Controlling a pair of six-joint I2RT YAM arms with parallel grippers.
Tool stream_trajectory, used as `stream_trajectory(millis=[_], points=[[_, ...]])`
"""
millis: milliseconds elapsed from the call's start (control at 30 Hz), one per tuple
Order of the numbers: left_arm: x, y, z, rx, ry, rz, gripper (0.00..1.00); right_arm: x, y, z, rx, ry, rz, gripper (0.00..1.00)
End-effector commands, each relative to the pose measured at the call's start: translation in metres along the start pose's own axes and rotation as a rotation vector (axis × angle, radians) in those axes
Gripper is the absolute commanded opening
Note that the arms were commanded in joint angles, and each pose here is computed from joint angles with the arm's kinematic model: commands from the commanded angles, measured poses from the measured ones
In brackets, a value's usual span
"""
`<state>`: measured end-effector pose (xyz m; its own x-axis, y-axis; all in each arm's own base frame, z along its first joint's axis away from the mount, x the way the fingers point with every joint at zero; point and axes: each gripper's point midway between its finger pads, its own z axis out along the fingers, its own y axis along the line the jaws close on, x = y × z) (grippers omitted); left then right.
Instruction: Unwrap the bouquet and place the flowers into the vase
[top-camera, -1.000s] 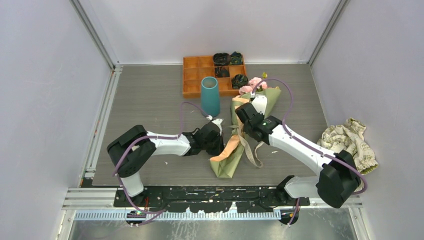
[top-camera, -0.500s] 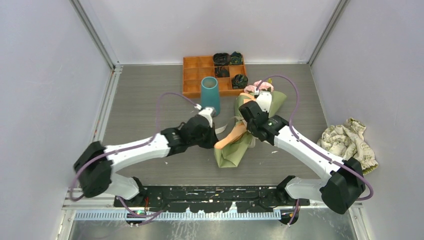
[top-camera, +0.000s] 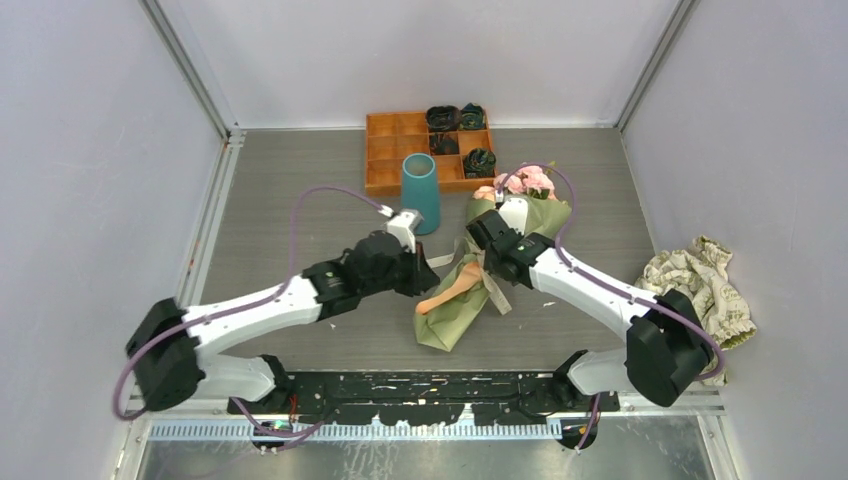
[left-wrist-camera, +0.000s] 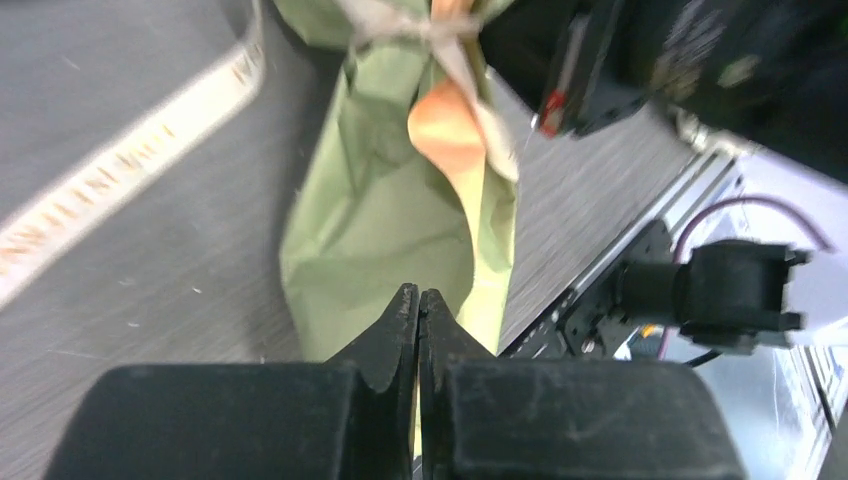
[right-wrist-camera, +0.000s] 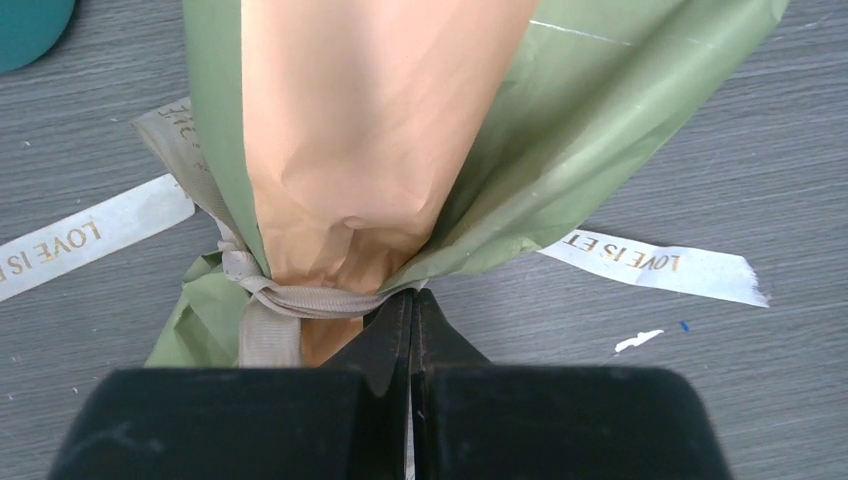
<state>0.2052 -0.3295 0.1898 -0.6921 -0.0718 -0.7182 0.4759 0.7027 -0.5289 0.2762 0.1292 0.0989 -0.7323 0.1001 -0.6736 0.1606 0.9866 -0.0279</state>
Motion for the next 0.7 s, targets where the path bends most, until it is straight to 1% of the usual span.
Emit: stream_trajectory(millis=[0,133,267,433,533,667], points=[[0.025,-0.034,0.034,0.219,0.071,-0.059,0.00,-0.023,0.018,0.001,-0.048,-0.060,0.047,0.01],[0.036,-0.040,0.061,0.264,0.110,-0.084,0.00,-0.020,0.023,0.005,-0.055,-0.046,0.044,0.01],[0.048,-0.031,0.086,0.236,0.129,-0.108,0.00,-0.020,0.026,0.006,-0.064,-0.043,0.052,0.01],[0.078,-0.022,0.123,0.227,0.210,-0.178,0.00,-0.024,0.027,0.005,-0.060,-0.044,0.043,0.01],[0.100,-0.006,0.143,0.186,0.252,-0.215,0.00,-0.036,0.026,-0.005,-0.065,-0.071,0.050,0.01],[0.117,0.019,0.154,0.073,0.285,-0.203,0.00,-0.053,0.020,-0.021,-0.063,-0.109,0.053,0.01]])
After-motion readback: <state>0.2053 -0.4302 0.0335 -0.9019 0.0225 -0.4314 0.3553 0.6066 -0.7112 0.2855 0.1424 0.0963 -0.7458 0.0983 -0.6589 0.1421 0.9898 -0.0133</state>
